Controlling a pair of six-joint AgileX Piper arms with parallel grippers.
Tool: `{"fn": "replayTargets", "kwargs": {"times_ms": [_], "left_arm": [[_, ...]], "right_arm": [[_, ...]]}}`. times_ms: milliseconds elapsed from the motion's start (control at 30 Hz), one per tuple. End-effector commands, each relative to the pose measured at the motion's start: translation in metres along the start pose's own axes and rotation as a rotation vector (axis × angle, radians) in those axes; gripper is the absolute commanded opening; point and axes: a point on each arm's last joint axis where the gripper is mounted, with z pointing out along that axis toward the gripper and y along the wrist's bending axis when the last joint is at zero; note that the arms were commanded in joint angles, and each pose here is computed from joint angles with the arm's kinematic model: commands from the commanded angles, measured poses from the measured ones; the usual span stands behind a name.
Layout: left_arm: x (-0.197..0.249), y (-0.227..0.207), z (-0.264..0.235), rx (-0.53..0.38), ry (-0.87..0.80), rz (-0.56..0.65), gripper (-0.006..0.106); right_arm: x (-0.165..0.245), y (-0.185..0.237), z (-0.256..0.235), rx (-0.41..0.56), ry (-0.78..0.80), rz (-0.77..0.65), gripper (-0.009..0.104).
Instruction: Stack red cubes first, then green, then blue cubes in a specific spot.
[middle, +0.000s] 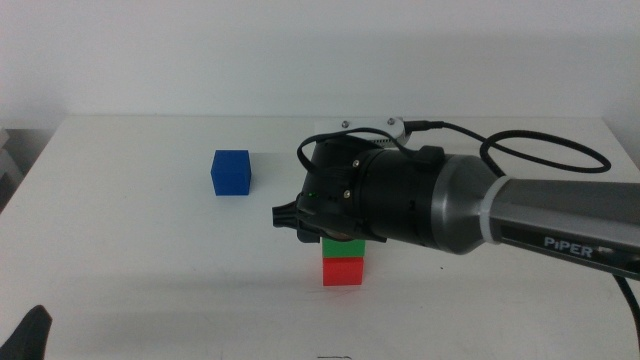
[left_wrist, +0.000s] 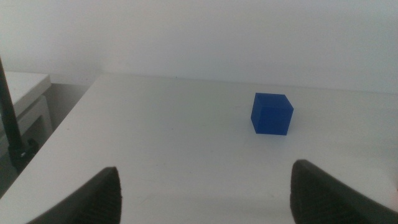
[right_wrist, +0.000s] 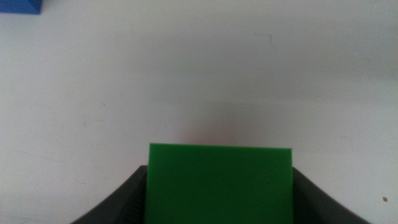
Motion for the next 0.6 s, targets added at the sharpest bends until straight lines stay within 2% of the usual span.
{"fn": "replayTargets", "kwargs": {"times_ms": [0,467,500,533,567], "left_arm": [[-0.009,-0.001,-0.002,0.017,-0.104,0.001,0.092],[-0.009,-0.001,-0.002,0.017,-0.104,0.001,0.092],[-0.009,-0.001,-0.002,0.017,-0.104,0.001,0.092],[-0.009,-0.001,-0.002,0.017,-0.104,0.001,0.092],[-0.009,-0.001,-0.002,0.017,-0.104,0.001,0.092]], "right_arm": [[-0.019,-0.004,-0.024,-0.033,-0.086,-0.005,-0.001],[-0.013,-0.001,-0.012,-0.014,-0.066,-0.019,-0.001],[-0.013,0.000,-0.012,-0.013,-0.065,-0.027,0.018],[-0.013,0.000,-0.012,-0.013,-0.065,-0.027,0.025],[-0.013,0.000,-0.012,-0.013,-0.065,-0.027,0.057]]}}
